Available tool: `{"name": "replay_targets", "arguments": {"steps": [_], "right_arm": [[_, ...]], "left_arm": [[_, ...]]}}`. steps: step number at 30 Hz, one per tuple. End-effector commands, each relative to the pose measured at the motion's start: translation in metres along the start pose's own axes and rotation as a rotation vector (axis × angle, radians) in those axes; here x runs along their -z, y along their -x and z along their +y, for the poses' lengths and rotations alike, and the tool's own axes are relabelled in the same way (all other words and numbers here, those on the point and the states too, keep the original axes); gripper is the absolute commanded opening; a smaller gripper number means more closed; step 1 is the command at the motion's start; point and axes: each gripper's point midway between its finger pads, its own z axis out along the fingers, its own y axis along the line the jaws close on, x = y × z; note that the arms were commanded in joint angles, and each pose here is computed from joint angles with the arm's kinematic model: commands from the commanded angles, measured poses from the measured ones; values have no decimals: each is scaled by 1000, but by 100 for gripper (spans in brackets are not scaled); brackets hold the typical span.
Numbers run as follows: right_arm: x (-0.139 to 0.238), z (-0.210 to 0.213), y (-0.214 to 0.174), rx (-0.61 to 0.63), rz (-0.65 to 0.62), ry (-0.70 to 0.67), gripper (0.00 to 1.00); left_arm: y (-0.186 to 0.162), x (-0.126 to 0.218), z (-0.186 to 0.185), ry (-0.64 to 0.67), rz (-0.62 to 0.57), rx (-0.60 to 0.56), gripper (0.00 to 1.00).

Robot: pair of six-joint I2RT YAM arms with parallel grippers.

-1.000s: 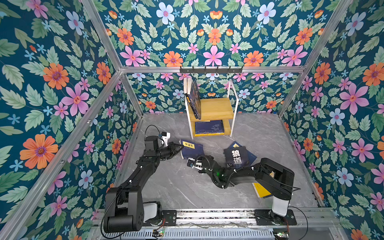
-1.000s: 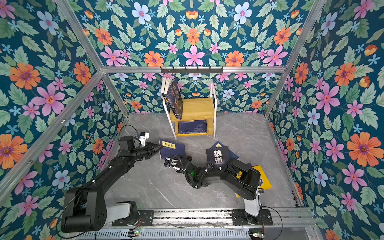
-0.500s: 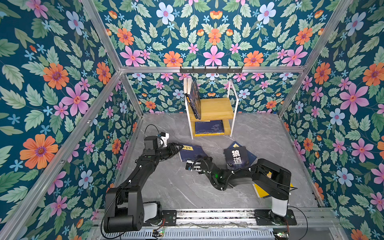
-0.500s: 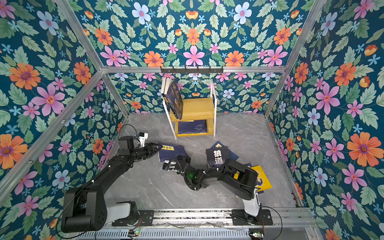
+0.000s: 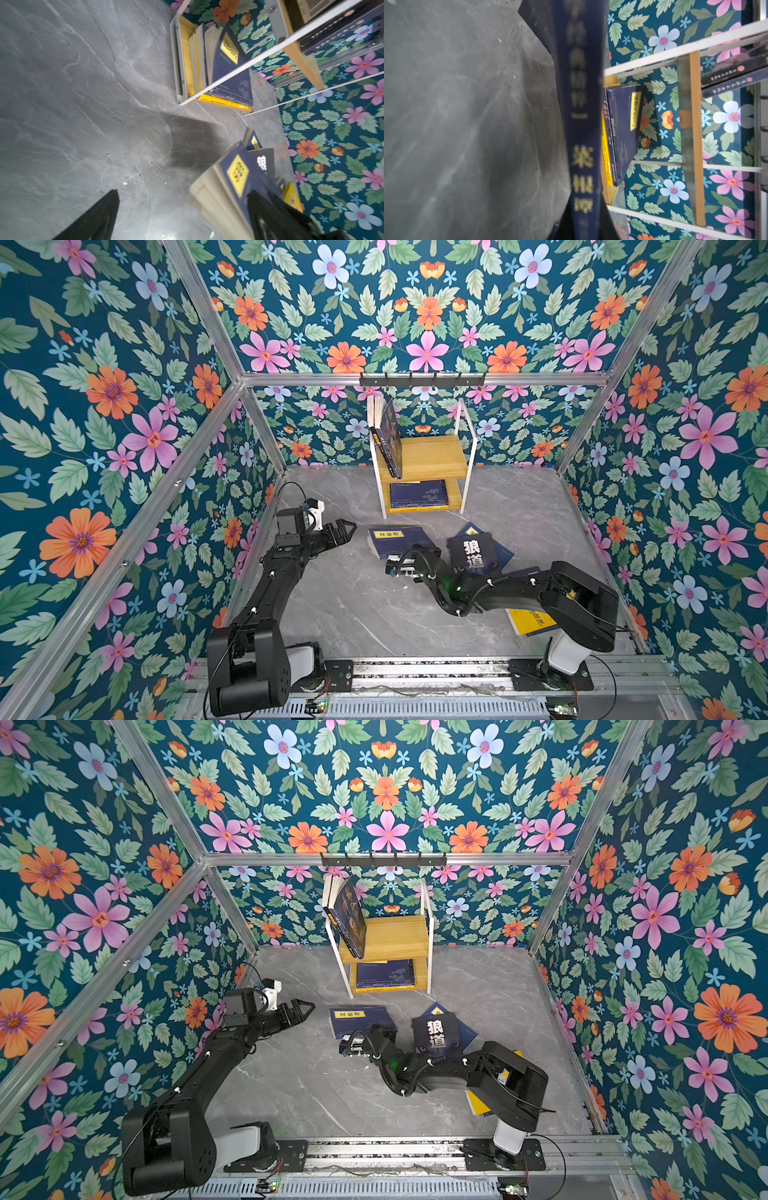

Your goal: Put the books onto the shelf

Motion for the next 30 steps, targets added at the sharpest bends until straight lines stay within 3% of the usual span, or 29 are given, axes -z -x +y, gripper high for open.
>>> {"name": "replay_targets", "arguments": {"steps": [1,12,19,30], "right_arm": [[10,-23,-13,0,36,-24,0],[-3,-86,-70,9,197,-115,0],[-26,-115,-83,-15,246,-199,0],[-68,-125,-90,-62,245,-276,0]], "left_arm": [[3,4,5,46,-6,-87,100],[12,11,9,101,-17,-162,100],[13,13,8,97,-21,-164,100],[11,13,9,92,-25,-160,100]]}}
